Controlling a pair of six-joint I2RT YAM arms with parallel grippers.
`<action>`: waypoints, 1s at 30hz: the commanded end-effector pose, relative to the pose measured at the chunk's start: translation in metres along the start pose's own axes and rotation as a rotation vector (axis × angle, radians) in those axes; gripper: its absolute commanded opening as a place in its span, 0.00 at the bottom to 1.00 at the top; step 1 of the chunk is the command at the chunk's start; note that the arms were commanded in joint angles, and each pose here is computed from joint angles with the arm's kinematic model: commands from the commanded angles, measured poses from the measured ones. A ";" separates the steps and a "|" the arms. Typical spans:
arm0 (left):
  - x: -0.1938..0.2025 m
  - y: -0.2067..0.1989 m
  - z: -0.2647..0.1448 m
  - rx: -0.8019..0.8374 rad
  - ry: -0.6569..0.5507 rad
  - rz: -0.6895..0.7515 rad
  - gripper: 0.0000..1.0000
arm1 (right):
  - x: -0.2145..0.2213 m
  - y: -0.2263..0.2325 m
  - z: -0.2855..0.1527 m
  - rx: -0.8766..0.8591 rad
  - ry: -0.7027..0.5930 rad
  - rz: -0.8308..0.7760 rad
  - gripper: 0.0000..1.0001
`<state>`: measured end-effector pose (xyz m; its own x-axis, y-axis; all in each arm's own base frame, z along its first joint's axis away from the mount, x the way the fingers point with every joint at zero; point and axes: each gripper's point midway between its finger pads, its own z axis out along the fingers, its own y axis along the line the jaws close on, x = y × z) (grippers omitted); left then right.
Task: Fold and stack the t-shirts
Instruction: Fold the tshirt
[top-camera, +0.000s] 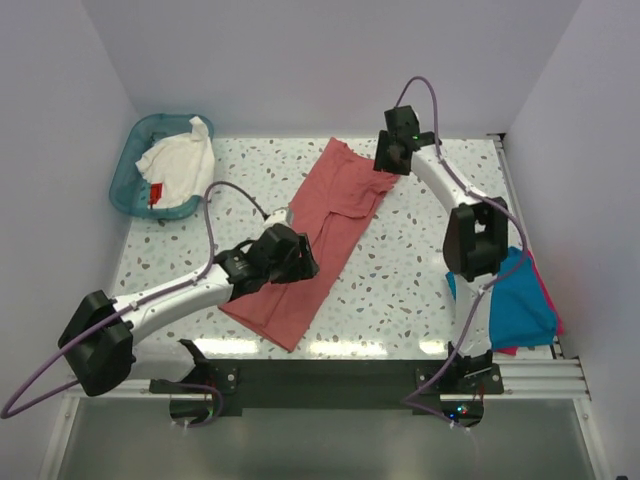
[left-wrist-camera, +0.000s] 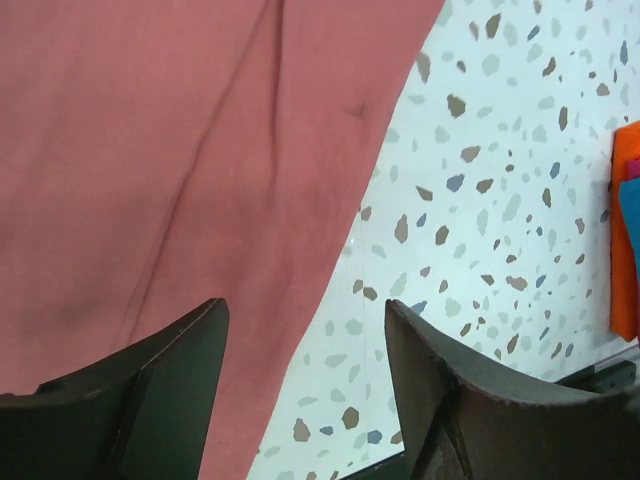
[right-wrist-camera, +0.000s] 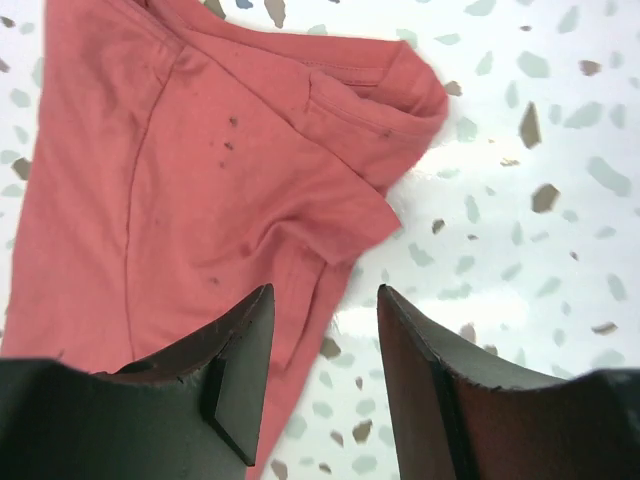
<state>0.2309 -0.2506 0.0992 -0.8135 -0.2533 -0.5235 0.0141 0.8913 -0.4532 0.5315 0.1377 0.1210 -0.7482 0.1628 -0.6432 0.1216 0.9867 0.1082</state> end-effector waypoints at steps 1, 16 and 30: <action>-0.033 0.005 -0.014 -0.085 -0.080 0.173 0.69 | -0.018 -0.017 -0.051 0.051 -0.087 0.021 0.49; -0.016 0.033 0.028 -0.196 0.106 0.397 0.63 | 0.070 -0.043 -0.049 0.055 0.002 0.084 0.48; 0.030 0.083 0.029 -0.278 0.197 0.375 0.56 | 0.039 -0.012 0.022 0.018 -0.035 0.104 0.48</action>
<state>0.2260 -0.1951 0.0219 -0.8817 0.1706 -0.4399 0.1960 0.9805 -0.0127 0.4795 0.1202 0.0600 -0.7810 0.2247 -0.5827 0.2082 0.9733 0.0963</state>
